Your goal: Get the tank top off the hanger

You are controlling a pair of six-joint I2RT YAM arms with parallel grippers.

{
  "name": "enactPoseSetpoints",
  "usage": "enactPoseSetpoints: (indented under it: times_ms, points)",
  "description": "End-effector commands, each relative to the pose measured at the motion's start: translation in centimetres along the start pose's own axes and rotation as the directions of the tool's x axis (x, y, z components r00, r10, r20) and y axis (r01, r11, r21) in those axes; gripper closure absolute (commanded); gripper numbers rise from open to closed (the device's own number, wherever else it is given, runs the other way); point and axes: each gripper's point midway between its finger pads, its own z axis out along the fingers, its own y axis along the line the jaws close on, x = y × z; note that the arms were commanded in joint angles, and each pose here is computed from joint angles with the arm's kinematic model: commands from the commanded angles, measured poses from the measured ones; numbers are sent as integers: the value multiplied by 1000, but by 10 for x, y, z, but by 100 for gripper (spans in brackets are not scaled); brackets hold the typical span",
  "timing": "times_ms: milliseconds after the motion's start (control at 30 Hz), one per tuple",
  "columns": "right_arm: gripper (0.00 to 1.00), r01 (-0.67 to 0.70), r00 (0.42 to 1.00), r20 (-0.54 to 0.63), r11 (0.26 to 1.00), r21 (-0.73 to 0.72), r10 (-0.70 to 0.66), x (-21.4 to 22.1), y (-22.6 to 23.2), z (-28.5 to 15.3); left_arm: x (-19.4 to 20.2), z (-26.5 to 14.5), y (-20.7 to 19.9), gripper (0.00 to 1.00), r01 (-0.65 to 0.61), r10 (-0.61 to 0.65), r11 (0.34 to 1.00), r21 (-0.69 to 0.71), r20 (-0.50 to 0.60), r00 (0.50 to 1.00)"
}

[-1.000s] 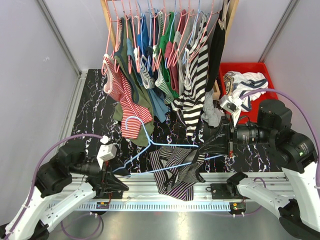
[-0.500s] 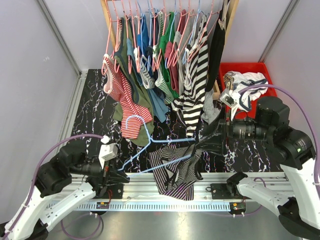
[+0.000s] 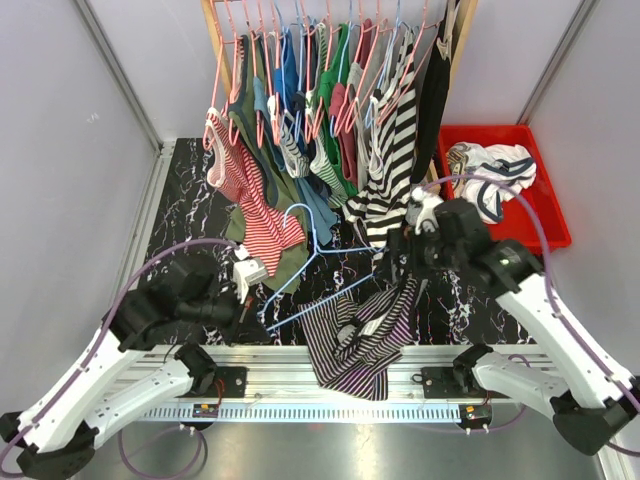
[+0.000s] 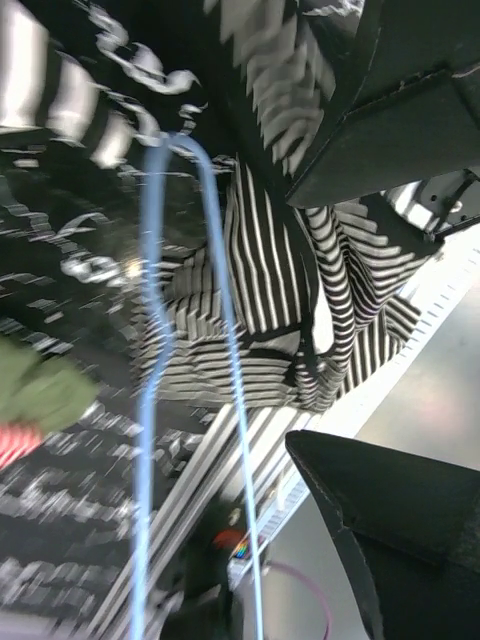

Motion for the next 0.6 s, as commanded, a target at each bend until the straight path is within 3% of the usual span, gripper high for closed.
enactPoseSetpoints:
  times_ms: [0,100,233,367,433,567]
  points:
    - [0,-19,1000,8,1000,-15,19,8,2,20,-36,-11,-10,100,-41,42,999,-18,96,994]
    - [0,-36,999,34,999,-5,36,12,-3,17,-44,-19,5,100,-2,19,991,-136,125,992]
    - [0,-50,999,7,999,-19,51,25,-3,17,-49,-43,26,100,98,-16,950,-297,266,964]
    - [0,-121,984,-134,992,-49,113,59,-2,46,-52,-55,29,100,166,-36,937,-308,386,922]
    - [0,-88,978,-193,994,-70,73,81,12,61,-55,-65,30,100,193,-31,932,-308,460,887]
    - [0,-23,933,-358,999,36,34,147,29,99,-57,-70,31,100,208,-27,931,-301,510,860]
